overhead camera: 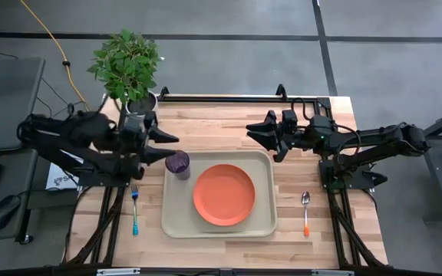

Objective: Pick and place plate/cup/fork/spoon on tray
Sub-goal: Put the spoon to the right side of the orange plate on the gray serving tray

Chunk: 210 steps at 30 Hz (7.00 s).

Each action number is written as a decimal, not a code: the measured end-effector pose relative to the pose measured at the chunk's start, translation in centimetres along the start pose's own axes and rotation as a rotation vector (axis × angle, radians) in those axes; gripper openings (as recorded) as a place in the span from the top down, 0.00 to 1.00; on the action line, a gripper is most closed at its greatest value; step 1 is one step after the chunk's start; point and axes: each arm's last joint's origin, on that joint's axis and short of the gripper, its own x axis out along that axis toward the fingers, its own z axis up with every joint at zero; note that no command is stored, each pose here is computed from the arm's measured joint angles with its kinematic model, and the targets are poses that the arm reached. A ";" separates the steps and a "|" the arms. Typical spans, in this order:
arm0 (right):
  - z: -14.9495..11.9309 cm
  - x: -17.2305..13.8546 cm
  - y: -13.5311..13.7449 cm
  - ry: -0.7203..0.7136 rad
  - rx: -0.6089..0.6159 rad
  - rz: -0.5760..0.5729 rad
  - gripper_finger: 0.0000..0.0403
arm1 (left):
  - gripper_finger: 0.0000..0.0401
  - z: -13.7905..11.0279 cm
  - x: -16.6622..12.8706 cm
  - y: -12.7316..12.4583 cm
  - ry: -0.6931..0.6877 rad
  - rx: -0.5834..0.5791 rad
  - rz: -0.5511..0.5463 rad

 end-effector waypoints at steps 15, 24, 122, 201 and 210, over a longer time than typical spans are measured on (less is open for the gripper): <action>0.0 0.0 0.0 -0.001 0.004 0.001 0.70 | 0.58 -5.3 -1.1 2.4 -0.268 -0.103 0.007; -0.5 0.1 -0.1 0.109 0.066 -0.005 0.70 | 0.58 -5.3 -1.1 2.4 -0.266 -0.102 0.007; -12.7 -12.3 8.7 1.238 0.561 -1.301 0.86 | 0.58 -5.4 -1.1 2.5 -0.269 -0.106 0.057; -9.5 -5.4 6.1 0.813 0.752 -0.861 1.00 | 0.58 -5.4 -1.1 2.6 -0.275 -0.109 0.078; -10.3 -1.1 5.1 0.947 0.547 -1.025 1.00 | 0.58 -5.4 -1.1 2.6 -0.275 -0.109 0.078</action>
